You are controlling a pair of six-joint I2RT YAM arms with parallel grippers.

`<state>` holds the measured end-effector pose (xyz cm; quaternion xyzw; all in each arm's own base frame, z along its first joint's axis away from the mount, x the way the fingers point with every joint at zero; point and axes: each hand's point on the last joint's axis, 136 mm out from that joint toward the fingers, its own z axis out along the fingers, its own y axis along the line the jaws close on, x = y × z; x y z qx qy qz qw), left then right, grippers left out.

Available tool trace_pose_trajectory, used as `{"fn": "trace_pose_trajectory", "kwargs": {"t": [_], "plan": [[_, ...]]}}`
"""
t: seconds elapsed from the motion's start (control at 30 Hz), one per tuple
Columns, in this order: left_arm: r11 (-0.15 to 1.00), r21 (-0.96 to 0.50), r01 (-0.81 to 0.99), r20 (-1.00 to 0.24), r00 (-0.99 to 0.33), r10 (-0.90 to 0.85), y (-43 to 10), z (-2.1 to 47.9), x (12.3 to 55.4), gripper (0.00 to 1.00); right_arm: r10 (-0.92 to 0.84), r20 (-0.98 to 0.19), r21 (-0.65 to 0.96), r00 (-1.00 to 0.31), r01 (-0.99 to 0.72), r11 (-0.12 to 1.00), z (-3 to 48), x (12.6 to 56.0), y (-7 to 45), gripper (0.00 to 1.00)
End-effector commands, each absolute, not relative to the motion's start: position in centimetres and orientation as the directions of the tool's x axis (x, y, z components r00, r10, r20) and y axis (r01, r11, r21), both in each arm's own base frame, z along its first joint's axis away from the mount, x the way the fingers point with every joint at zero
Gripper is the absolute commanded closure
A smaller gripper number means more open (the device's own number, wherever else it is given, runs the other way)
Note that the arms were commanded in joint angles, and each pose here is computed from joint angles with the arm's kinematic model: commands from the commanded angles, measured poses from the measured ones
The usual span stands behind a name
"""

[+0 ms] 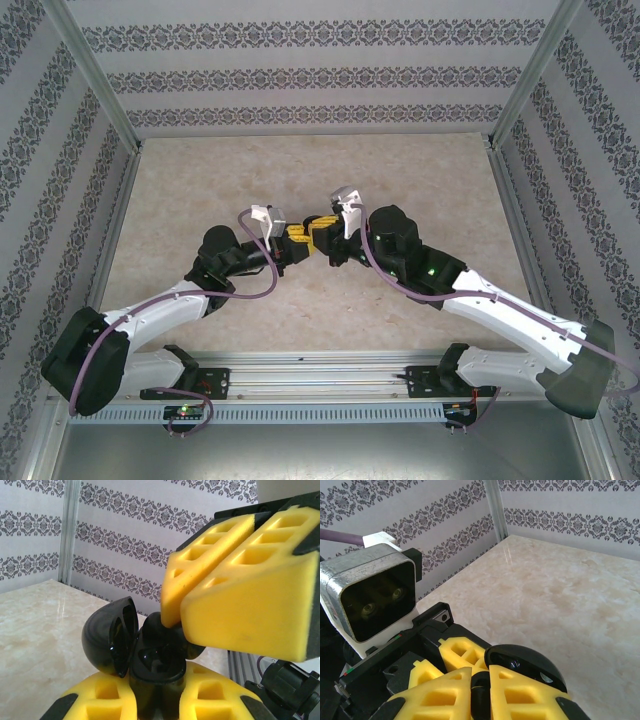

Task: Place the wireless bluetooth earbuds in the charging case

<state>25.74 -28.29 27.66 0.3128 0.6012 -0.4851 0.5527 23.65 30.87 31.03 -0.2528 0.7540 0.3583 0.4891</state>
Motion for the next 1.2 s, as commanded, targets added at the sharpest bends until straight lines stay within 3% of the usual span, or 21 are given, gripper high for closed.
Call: {"fn": "trace_pose_trajectory", "kwargs": {"t": [0.0,0.07,0.23,0.6,0.73,0.93,1.17], "plan": [[0.333,-0.19,0.924,-0.967,-0.117,-0.227,-28.3,31.1,26.0,1.0,-0.088,-0.893,0.306,-0.442,-0.736,0.604,28.9,22.4,31.1,0.86],[0.332,-0.191,0.924,-0.967,-0.119,-0.226,-28.3,31.1,25.9,1.0,-0.085,-0.889,0.311,-0.45,-0.729,0.609,29.0,22.4,31.0,0.85],[0.332,-0.197,0.923,-0.968,-0.129,-0.214,-28.4,30.6,26.0,1.0,-0.072,-0.867,0.355,-0.494,-0.712,0.606,29.7,22.2,31.1,0.63],[0.325,-0.205,0.923,-0.97,-0.147,-0.195,-28.5,29.7,25.8,1.0,0.073,-0.779,0.52,-0.623,-0.577,0.63,35.1,21.7,29.2,0.4],[0.321,-0.207,0.924,-0.969,-0.149,-0.197,-28.5,29.7,25.8,1.0,0.094,-0.74,0.552,-0.666,-0.521,0.651,34.9,21.7,28.3,0.4],[0.298,-0.218,0.93,-0.966,-0.162,-0.2,-28.7,29.7,25.5,1.0,0.084,-0.661,0.573,-0.746,-0.429,0.698,32.2,21.6,27.1,0.64],[0.283,-0.226,0.932,-0.965,-0.174,-0.197,-28.7,29.6,25.2,1.0,0.101,-0.609,0.612,-0.787,-0.385,0.691,31.1,21.6,27.2,0.65]]}}
